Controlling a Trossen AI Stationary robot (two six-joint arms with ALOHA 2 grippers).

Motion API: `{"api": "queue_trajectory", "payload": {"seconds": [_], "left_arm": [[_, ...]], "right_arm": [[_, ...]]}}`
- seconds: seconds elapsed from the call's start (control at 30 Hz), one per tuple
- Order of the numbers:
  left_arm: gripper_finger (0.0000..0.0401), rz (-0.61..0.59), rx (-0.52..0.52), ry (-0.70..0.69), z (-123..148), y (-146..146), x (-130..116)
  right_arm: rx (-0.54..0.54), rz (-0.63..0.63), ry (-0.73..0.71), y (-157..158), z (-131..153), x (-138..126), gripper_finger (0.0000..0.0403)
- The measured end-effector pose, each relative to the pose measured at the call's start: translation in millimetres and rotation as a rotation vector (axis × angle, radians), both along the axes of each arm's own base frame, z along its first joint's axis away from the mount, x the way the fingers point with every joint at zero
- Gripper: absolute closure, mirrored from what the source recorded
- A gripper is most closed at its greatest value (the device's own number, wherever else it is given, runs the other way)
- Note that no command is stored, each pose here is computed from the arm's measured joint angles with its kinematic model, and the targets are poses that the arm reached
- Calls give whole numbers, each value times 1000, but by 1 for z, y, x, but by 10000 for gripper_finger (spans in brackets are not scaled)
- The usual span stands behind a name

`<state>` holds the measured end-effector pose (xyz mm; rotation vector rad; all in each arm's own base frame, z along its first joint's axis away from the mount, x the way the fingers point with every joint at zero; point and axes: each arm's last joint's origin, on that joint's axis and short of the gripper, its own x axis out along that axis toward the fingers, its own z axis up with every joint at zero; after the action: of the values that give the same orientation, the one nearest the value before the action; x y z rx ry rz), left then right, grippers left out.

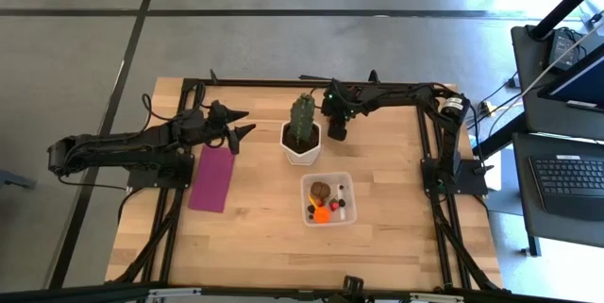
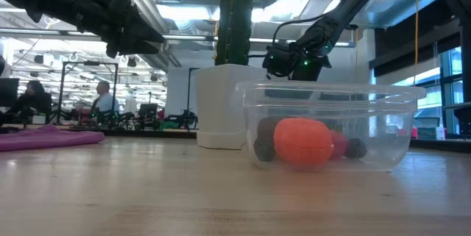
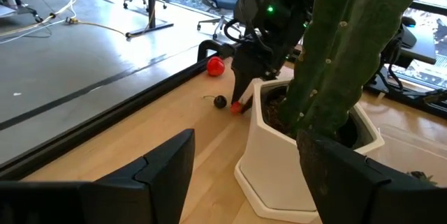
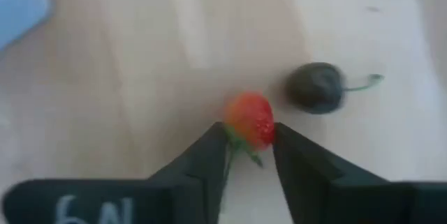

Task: Pick and placing Produce into tupperware
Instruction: Put the bottom strawberry into the transparent bin

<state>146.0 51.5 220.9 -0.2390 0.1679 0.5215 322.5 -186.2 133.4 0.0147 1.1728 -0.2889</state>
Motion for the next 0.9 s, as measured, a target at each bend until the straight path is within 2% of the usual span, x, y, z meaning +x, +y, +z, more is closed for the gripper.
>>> {"api": "queue_trajectory", "payload": {"seconds": [0.1, 0.3, 0.67, 0.9], "left_arm": [[157, 0, 0, 0, 0, 0, 0], [157, 0, 0, 0, 0, 0, 0], [157, 0, 0, 0, 0, 0, 0], [157, 0, 0, 0, 0, 0, 0]], "right_arm": [[-31, -14, 10, -2, 2, 1, 320], [-27, -16, 22, -2, 2, 0, 394], [14, -67, 43, -1, 2, -4, 400], [137, -48, 160, 2, 26, -6, 401]]}}
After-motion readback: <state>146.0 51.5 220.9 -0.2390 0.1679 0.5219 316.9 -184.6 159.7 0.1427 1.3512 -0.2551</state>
